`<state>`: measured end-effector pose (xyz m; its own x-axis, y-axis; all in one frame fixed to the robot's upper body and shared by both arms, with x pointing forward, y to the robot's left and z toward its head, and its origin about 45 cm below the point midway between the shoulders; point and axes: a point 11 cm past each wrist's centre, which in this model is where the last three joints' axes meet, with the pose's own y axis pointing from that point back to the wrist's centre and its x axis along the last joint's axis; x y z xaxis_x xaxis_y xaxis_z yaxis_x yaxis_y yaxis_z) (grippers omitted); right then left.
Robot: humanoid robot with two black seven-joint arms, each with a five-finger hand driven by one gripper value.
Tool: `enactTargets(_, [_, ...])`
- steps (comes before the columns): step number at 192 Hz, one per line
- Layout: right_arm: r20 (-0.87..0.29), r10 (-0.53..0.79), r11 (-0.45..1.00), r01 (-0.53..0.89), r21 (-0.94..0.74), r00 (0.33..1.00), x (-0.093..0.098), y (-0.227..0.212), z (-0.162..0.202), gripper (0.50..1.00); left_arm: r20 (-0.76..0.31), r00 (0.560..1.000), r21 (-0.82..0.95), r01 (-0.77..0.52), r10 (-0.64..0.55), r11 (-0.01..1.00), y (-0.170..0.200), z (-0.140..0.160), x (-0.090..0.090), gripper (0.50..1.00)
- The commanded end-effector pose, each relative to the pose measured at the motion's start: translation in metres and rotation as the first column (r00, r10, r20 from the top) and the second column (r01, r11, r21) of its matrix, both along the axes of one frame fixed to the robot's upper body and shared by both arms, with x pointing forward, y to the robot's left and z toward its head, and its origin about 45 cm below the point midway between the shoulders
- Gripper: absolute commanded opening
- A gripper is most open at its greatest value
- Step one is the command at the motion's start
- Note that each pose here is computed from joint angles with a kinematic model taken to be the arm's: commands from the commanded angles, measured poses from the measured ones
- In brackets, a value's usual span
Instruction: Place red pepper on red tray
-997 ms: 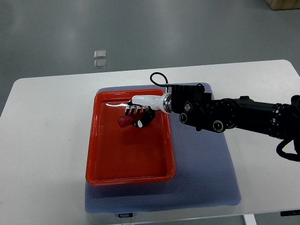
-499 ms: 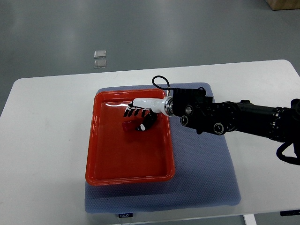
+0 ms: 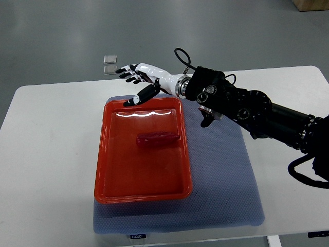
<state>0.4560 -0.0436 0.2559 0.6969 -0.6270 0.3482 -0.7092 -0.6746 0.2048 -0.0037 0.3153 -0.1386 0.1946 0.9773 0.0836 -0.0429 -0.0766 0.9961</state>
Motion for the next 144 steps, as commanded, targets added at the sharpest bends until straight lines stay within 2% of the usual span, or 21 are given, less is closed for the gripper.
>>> enactTargets(1, [-0.092, -0.120, 0.962, 0.139, 0.234, 0.989, 0.010, -0.023, 0.008, 0.860, -0.001, 1.000, -0.001, 0.001, -0.001, 1.000, 0.000, 0.000, -0.001, 1.000])
enactTargets(16, [-0.191, -0.197, 0.881, 0.259, 0.396, 0.962, 0.015, -0.047, 0.004, 0.860, -0.001, 1.000, -0.001, 0.001, -0.001, 1.000, 0.000, 0.000, -0.001, 1.000])
enactTargets(34, [-0.354, -0.262, 0.708, 0.428, 0.562, 0.898, 0.017, -0.085, -0.013, 0.860, -0.002, 1.000, -0.001, 0.003, -0.003, 1.000, 0.000, 0.000, -0.001, 1.000])
enactTargets(50, [-0.479, -0.258, 0.541, 0.536, 0.648, 0.839, 0.012, -0.115, -0.032, 0.860, -0.001, 1.000, -0.001, 0.001, -0.001, 1.000, 0.000, 0.000, -0.001, 1.000])
enactTargets(67, [-0.562, -0.216, 0.397, 0.598, 0.696, 0.798, 0.001, -0.135, -0.053, 0.862, 0.000, 1.000, -0.001, 0.002, -0.002, 1.000, 0.000, 0.000, 0.000, 1.000])
enactTargets(85, [-0.616, -0.184, 0.285, 0.642, 0.712, 0.766, -0.013, -0.149, -0.078, 0.895, -0.001, 1.000, 0.001, 0.001, -0.001, 1.000, 0.000, 0.000, -0.001, 1.000])
enactTargets(105, [-0.639, -0.179, 0.243, 0.663, 0.708, 0.748, -0.025, -0.156, -0.095, 0.899, 0.000, 1.000, -0.001, 0.002, -0.002, 1.000, 0.000, 0.000, 0.000, 1.000])
enactTargets(144, [-0.644, -0.182, 0.234, 0.669, 0.706, 0.743, -0.027, -0.160, -0.099, 0.899, 0.000, 1.000, -0.001, 0.002, -0.002, 1.000, 0.000, 0.000, 0.000, 1.000])
